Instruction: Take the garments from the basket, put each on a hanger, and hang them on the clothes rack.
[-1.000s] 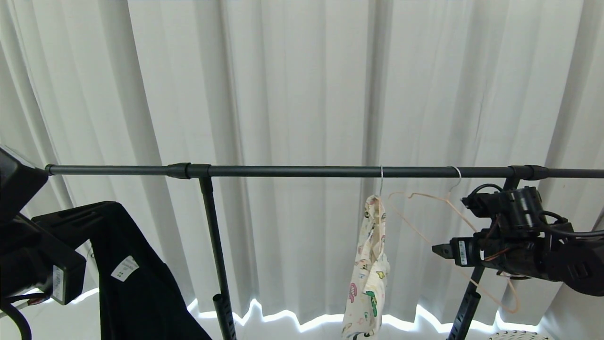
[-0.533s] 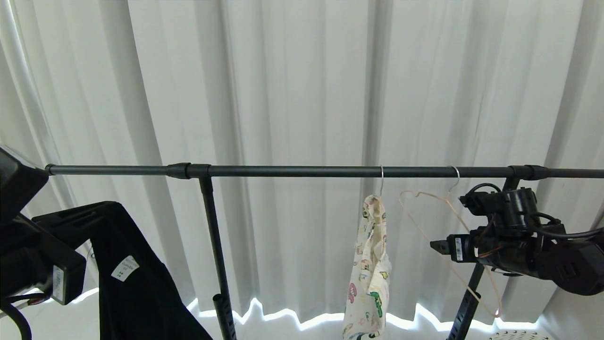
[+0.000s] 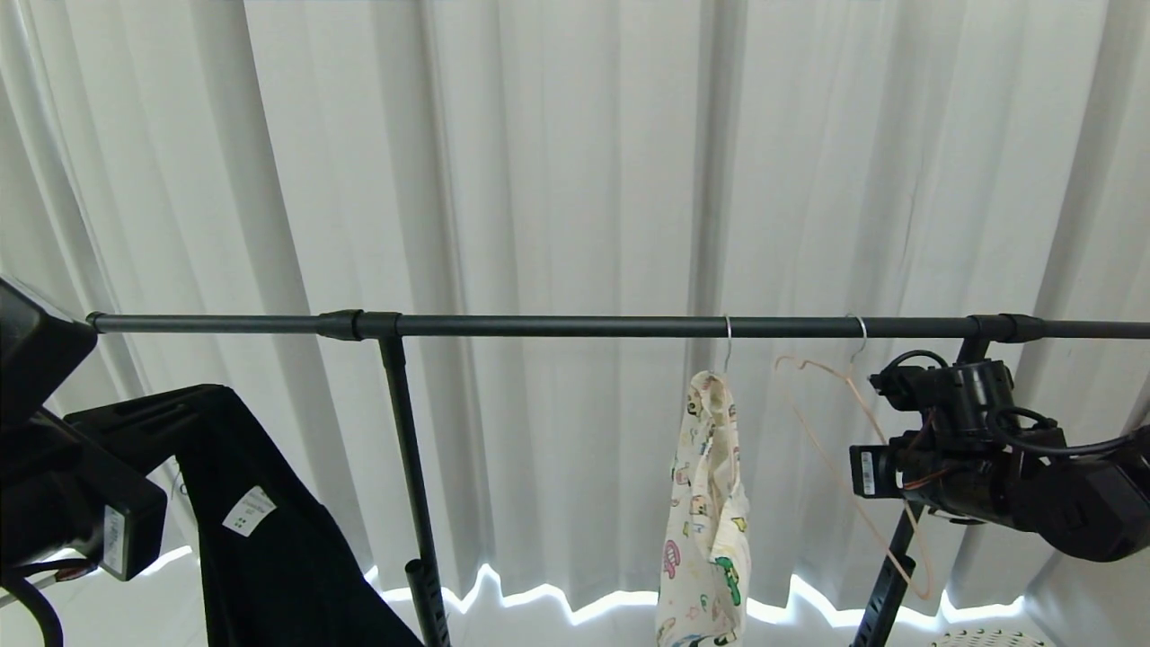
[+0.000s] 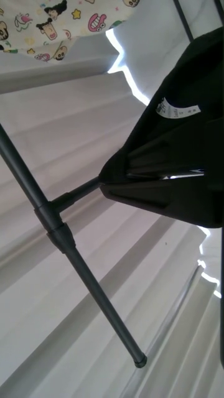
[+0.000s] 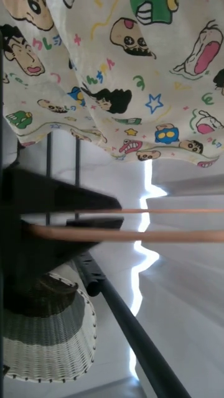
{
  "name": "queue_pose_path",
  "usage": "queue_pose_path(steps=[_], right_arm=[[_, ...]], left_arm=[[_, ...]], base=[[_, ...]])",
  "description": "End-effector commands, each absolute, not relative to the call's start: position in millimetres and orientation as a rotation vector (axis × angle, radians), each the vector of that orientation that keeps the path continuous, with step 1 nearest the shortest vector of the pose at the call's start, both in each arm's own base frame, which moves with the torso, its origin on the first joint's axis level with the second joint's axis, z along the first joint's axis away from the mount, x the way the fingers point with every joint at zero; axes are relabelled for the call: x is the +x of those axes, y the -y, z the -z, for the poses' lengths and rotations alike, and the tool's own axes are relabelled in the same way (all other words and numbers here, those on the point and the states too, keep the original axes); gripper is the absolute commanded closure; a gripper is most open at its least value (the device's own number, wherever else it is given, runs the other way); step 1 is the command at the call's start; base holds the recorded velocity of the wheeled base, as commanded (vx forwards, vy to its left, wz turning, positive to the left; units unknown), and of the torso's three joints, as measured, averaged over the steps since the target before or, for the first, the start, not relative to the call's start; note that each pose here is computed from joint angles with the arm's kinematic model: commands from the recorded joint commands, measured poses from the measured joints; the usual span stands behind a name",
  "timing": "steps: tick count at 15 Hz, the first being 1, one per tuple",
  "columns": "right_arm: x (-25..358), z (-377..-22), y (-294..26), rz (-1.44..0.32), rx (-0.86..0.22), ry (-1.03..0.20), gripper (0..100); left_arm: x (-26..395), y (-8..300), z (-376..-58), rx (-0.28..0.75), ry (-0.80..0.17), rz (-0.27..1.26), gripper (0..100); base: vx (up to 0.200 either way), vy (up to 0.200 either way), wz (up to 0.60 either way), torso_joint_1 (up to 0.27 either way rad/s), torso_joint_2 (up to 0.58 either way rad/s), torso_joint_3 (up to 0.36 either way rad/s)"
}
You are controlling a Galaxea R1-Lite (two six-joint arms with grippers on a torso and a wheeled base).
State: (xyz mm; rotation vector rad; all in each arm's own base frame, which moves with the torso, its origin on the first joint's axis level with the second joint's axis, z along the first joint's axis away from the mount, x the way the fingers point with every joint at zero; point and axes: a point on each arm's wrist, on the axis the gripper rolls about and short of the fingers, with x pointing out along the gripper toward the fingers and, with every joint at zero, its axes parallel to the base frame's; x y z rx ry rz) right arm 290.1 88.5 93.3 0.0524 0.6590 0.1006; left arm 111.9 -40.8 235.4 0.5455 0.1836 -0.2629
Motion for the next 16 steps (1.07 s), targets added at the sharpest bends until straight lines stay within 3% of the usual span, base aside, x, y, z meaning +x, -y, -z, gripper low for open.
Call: queue_pose_path(steps=[1, 7, 14, 16], right_arm=[[290, -94, -89, -0.101, 0.053, -0.653, 100], [280, -112, -87, -0.110, 0.068, -0.597, 100], [239, -127, -82, -0.157, 0.066, -0.497, 100], [218, -128, -77, -0.178, 0.024, -0.494, 100]], left_arm=[[112, 41, -235, 0.546, -0.186, 0.264, 100], [112, 41, -233, 0.545, -0.190, 0.264, 100], [110, 40, -231, 0.557, -0.192, 0.262, 100], [109, 39, -231, 0.572, -0.189, 0.263, 100]], base=[[0.000, 0.000, 0.00, 0.000, 0.00, 0.000], [0.000, 0.000, 0.00, 0.000, 0.00, 0.000], [0.000, 0.000, 0.00, 0.000, 0.00, 0.000], [-0.200, 0.000, 0.00, 0.002, 0.00, 0.005]])
